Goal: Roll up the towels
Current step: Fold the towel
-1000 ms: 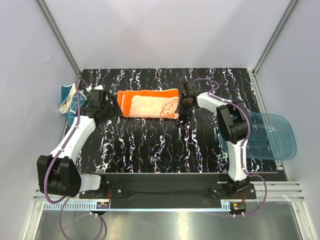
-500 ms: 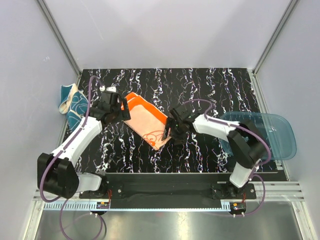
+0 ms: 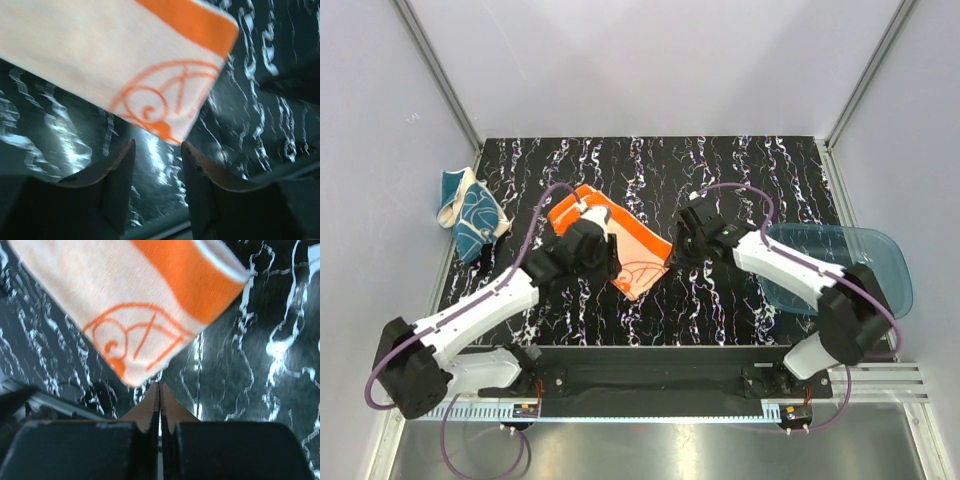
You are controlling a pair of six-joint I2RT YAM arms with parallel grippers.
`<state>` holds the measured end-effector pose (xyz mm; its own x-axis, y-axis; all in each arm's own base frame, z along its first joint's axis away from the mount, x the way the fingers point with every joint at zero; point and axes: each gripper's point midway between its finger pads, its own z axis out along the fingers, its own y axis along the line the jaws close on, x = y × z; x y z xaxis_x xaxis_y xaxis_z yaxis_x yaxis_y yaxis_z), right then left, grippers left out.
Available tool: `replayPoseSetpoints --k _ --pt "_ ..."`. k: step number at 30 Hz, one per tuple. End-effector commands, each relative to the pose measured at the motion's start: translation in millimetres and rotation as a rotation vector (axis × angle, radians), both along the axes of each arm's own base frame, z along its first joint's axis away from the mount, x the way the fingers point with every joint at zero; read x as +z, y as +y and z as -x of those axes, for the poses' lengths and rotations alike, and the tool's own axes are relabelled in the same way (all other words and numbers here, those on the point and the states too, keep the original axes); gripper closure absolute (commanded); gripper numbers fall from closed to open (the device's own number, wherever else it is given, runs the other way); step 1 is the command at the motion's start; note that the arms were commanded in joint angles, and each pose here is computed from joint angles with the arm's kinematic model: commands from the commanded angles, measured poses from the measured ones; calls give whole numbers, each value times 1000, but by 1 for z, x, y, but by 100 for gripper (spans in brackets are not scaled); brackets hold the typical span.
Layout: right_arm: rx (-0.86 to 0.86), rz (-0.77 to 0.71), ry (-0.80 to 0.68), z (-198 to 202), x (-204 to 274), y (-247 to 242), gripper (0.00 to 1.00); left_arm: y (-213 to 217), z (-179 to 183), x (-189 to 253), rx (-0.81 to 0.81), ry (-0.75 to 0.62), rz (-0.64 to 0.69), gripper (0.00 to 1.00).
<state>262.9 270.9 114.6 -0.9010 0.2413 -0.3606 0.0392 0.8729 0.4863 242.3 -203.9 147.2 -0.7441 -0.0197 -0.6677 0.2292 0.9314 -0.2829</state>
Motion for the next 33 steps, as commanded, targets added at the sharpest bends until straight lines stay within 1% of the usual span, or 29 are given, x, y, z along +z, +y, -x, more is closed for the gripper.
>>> replayPoseSetpoints --k 1,2,4,6,9,13,17,22,25,28,30,31,33 --pt "20 -83 -1 -28 -8 14 100 -48 7 -5 -63 -8 153 60" --pt "20 -84 22 -34 -19 15 100 -54 10 -18 -74 20 141 65" --pt "10 -102 38 -46 -28 12 100 -73 13 -20 -105 18 146 66" --pt "22 -125 30 -55 -33 14 100 -85 15 -33 -118 33 109 66" --pt "26 -138 44 -68 -50 11 100 -94 14 -48 -112 48 73 66" --pt "46 -107 89 -77 -78 5 100 -90 15 -72 -83 90 36 67" --pt "30 -104 96 -77 -85 -6 100 -81 24 -97 -69 129 21 67" --pt "-45 6 160 -64 -98 -36 100 -69 35 -123 -46 170 6 67" --pt "-88 57 150 -58 -90 -50 100 -66 39 -131 -45 186 1 68" --pt "-74 35 137 -56 -75 -49 100 -66 41 -136 -49 194 -6 68" --pt "-56 -8 93 -57 -51 -44 100 -66 42 -134 -54 207 -18 71" --pt "-46 -32 57 -58 -33 -41 100 -69 42 -126 -60 201 -4 71" --pt "-25 -53 33 -57 -15 -39 100 -75 40 -109 -66 176 19 71"
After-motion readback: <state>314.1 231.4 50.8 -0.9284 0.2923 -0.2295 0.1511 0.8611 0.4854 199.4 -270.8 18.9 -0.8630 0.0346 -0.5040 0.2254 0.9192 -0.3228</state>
